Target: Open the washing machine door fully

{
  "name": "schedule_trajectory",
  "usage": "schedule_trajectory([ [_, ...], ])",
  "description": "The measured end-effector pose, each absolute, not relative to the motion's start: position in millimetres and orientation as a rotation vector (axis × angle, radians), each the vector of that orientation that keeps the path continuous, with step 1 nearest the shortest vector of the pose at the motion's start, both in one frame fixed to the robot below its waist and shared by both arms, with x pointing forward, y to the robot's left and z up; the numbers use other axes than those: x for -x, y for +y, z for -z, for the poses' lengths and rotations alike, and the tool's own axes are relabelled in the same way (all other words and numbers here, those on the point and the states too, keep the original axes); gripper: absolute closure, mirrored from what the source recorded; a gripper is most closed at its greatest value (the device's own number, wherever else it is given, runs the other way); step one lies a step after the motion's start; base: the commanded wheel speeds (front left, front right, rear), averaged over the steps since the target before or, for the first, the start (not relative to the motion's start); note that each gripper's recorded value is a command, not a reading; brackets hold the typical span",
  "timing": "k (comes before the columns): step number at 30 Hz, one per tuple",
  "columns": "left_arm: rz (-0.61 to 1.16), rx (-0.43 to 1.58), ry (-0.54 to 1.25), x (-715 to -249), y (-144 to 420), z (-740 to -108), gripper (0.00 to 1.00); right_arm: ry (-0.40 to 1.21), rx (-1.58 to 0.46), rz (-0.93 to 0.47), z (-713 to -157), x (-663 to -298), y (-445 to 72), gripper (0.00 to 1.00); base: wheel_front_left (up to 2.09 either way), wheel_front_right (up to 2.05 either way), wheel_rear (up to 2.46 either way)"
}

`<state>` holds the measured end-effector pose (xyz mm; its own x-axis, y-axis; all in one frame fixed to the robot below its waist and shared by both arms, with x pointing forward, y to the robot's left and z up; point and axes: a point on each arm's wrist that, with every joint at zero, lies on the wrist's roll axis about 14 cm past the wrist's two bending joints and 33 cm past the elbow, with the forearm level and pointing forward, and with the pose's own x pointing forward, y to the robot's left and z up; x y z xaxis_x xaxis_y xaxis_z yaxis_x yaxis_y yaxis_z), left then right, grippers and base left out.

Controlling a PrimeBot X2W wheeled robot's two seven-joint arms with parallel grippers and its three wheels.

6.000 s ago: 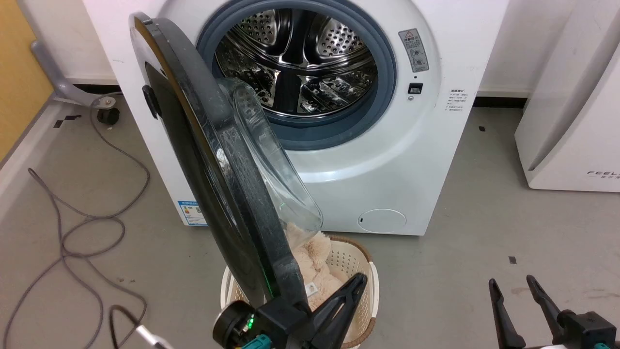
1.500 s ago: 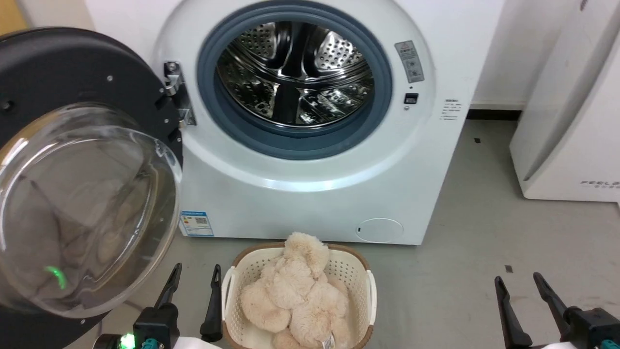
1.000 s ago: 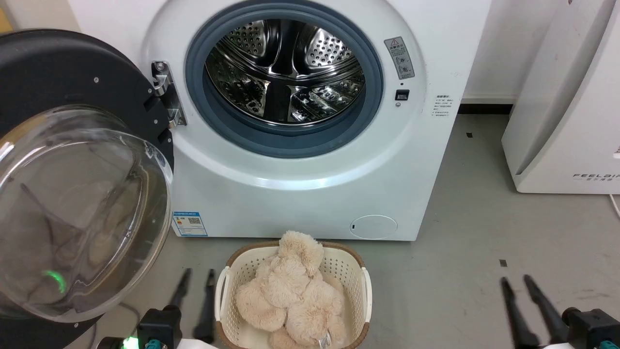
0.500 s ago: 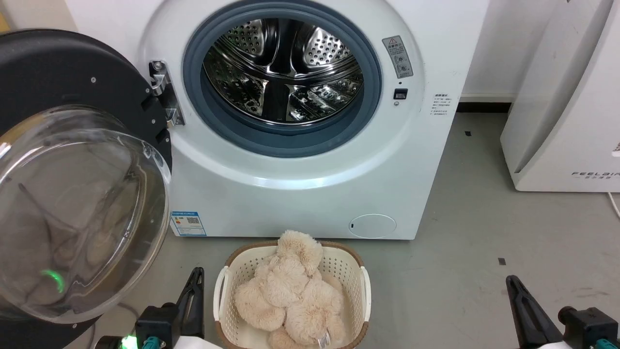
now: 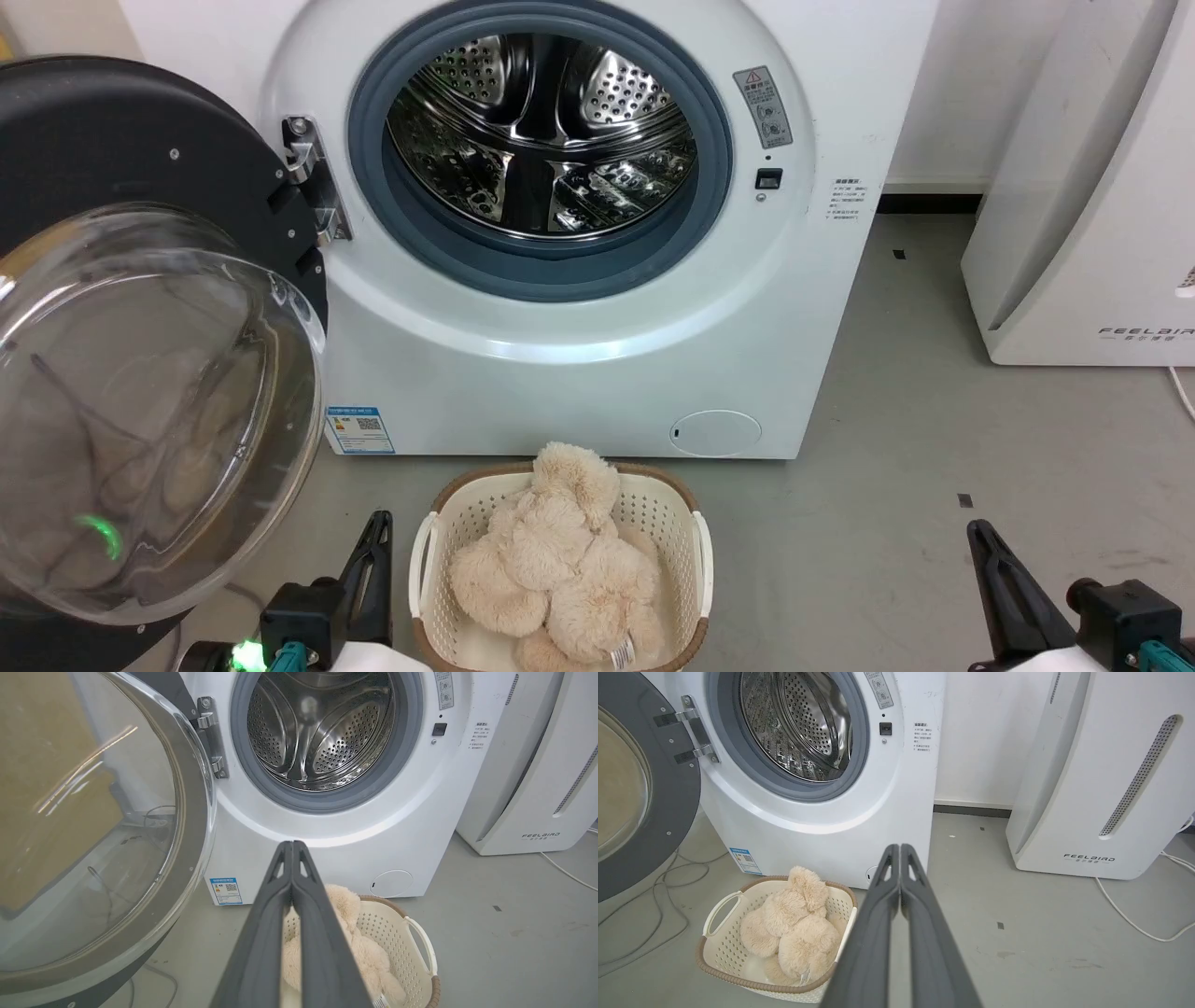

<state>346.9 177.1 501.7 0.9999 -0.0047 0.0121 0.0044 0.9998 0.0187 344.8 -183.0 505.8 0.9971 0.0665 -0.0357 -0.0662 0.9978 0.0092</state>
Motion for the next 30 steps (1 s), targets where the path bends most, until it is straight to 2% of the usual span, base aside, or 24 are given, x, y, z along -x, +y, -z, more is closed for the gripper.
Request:
schedule_trajectory([
  [30, 0.0, -0.023, -0.01, -355.2, 177.3, -509.6, 1.0, 0.036, 0.008, -0.086, -509.0, -351.3, -176.2, 1.0, 0.0, 0.0, 0.0],
])
